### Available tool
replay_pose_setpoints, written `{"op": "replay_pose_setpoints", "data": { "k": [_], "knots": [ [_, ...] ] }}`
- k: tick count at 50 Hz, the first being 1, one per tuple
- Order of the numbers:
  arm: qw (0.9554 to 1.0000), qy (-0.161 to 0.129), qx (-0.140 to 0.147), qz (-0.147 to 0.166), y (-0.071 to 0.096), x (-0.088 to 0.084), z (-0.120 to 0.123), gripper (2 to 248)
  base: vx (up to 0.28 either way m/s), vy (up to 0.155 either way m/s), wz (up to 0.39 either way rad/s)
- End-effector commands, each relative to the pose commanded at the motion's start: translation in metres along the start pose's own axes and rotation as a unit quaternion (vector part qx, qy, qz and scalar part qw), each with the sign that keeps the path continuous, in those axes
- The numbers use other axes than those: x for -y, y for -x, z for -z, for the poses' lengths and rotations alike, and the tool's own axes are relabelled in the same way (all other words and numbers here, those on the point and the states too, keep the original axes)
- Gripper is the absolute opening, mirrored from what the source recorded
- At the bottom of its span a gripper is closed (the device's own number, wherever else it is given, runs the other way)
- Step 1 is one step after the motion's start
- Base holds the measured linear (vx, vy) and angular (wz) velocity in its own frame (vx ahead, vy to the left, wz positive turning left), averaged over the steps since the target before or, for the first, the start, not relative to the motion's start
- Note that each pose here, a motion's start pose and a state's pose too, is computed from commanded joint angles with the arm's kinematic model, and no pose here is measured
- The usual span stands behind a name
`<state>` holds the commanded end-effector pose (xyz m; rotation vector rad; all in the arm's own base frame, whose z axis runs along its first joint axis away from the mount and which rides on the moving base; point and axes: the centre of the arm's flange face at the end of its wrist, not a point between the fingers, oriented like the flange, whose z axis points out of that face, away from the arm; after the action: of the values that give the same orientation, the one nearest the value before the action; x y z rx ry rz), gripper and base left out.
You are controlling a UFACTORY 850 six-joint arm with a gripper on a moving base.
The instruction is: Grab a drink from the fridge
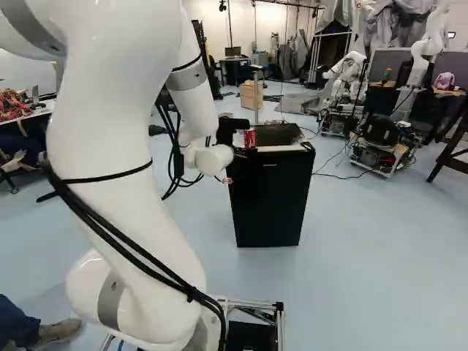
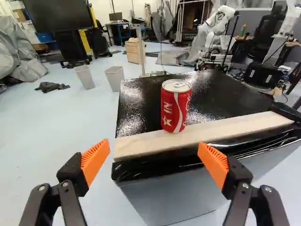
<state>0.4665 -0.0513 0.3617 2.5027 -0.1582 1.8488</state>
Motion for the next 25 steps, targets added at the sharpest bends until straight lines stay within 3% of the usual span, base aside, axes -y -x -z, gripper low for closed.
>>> {"op": "replay_pose_setpoints", "data": {
  "k": [13, 25],
  "knots": [
    [0.9994, 0.001, -0.035, -0.001, -0.008, -0.003, -0.011, 247, 0.0, 0.0, 0.0],
    [0.9991, 0.003, -0.043, -0.001, -0.011, -0.005, -0.022, 247, 0.0, 0.0, 0.0]
  ]
}}
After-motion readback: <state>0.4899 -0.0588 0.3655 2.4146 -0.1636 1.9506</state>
